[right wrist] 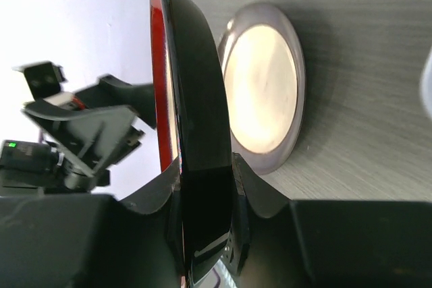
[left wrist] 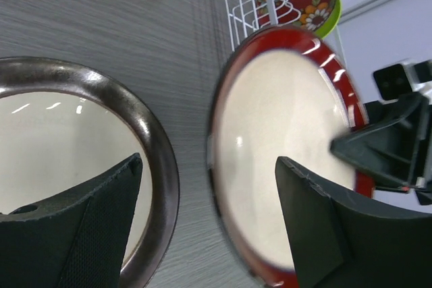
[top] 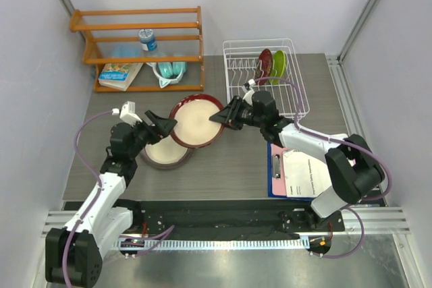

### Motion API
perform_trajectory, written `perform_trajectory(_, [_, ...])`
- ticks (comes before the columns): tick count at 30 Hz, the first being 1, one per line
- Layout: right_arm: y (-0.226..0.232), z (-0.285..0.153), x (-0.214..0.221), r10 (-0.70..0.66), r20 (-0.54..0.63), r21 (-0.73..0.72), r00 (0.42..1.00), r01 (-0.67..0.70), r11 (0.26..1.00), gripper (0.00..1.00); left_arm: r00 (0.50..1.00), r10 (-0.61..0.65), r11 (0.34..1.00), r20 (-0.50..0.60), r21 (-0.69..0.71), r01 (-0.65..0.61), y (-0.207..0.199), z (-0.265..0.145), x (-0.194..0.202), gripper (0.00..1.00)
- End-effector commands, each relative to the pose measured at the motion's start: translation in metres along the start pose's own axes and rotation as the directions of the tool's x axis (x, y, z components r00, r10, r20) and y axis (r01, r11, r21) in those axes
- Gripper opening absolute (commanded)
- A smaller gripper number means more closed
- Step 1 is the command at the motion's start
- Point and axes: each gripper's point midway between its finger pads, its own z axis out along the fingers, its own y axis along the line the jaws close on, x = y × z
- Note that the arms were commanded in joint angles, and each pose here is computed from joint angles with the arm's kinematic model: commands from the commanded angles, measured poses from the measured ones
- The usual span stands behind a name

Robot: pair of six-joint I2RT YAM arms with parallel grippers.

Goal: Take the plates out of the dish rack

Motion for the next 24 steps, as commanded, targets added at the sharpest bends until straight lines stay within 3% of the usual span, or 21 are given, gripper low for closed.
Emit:
perform_trajectory(1, [0.070,0.002,-0.011,-0.073,0.053,-0.231,0.996,0.083,0.969,0.01,0.999,0.006,0.991,0.052,0.136,-0.013,-0.032,0.000,-0.016,0.79])
perform_trajectory(6, [0.082,0.007,-0.003,-0.052,0.024,-0.321,0.998,0.057,0.945,0.01,1.000,-0.010,0.988,0.027,0.153,0.006,-0.031,0.001,-0.008,0.63])
perform_trajectory(14, [0.091,0.005,-0.007,-0.086,0.029,-0.312,0.996,0.090,0.946,0.01,1.000,-0.017,0.992,0.001,0.121,0.017,-0.021,-0.001,0.002,0.70])
perform_trajectory(17, [0.094,0.004,-0.007,-0.096,0.032,-0.321,0.995,0.102,0.942,0.01,0.999,-0.029,0.992,-0.017,0.121,0.031,-0.019,0.000,0.007,0.63])
perform_trajectory(18, [0.096,0.003,-0.006,-0.101,0.030,-0.330,0.994,0.105,0.938,0.01,0.999,-0.034,0.992,-0.023,0.122,0.036,-0.019,0.000,0.008,0.53])
perform_trajectory(21, [0.099,0.002,-0.009,-0.129,0.042,-0.326,0.991,0.135,0.936,0.01,0.999,-0.036,0.992,-0.031,0.116,0.040,-0.016,-0.002,0.013,0.48])
perform_trajectory(24, [0.105,0.000,-0.010,-0.153,0.047,-0.328,0.987,0.160,0.931,0.01,0.999,-0.037,0.994,-0.034,0.101,0.040,-0.013,-0.003,0.013,0.36])
